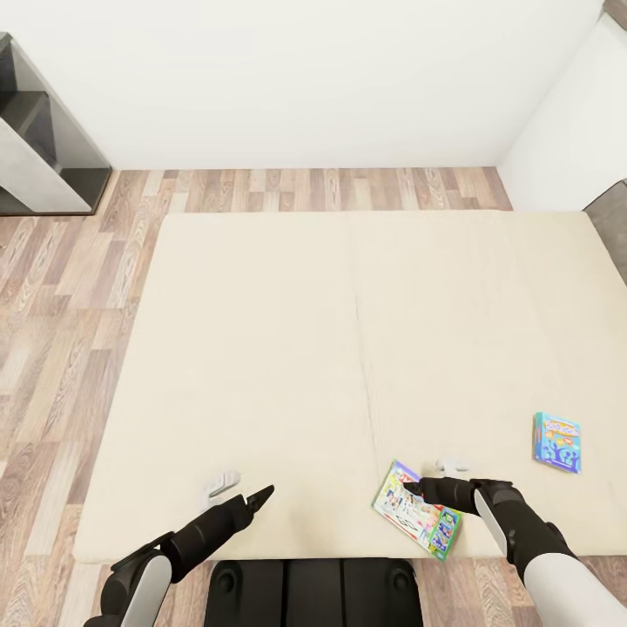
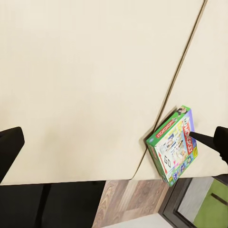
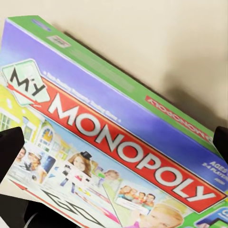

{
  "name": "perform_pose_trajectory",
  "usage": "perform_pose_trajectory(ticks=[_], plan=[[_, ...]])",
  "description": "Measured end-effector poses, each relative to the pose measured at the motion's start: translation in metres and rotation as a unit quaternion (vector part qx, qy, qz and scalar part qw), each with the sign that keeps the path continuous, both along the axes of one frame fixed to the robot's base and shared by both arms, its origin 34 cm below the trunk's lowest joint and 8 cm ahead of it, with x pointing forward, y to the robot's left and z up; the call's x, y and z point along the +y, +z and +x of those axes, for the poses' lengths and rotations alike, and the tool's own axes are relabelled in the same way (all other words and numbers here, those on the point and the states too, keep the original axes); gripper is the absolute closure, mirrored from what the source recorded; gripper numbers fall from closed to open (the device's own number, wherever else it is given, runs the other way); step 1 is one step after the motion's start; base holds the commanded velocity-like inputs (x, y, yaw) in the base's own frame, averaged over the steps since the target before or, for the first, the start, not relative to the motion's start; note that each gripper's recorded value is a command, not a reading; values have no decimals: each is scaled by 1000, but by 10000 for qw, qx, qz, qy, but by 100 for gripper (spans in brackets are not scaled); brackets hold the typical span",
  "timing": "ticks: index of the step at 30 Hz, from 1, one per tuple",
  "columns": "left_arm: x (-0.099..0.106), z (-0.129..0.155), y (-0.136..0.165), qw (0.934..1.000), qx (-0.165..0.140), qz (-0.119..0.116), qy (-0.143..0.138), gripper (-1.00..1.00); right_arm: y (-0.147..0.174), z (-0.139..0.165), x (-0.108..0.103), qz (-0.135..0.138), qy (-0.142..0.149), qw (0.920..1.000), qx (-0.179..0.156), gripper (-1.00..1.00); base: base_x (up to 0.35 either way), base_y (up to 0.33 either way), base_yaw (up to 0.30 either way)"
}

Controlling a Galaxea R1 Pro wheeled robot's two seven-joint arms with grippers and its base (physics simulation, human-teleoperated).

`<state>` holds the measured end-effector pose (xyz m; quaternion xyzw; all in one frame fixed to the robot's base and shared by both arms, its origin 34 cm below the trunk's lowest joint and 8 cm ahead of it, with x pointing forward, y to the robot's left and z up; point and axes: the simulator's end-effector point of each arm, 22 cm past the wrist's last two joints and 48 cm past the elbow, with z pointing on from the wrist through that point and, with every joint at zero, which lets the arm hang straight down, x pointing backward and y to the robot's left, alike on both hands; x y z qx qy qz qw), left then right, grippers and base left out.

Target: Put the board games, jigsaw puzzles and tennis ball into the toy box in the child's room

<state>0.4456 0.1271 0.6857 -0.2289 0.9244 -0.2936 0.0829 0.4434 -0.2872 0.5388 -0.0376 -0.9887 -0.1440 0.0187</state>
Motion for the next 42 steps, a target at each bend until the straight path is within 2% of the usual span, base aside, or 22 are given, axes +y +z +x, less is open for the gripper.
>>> perform_pose_trajectory(ticks=[15, 27, 42], plan=[[0, 0, 0, 10000, 3, -1, -1, -100, 1, -1, 1, 36, -1, 10000, 16, -100, 0, 0, 0], [0, 0, 0, 10000, 4, -1, 0, -100, 6, 0, 14, 397, -33, 9992, 17, -100, 0, 11, 0], [0, 0, 0, 10000, 4, 0, 0, -100, 7, 0, 15, 454, -32, 9990, 16, -100, 0, 181, 0]])
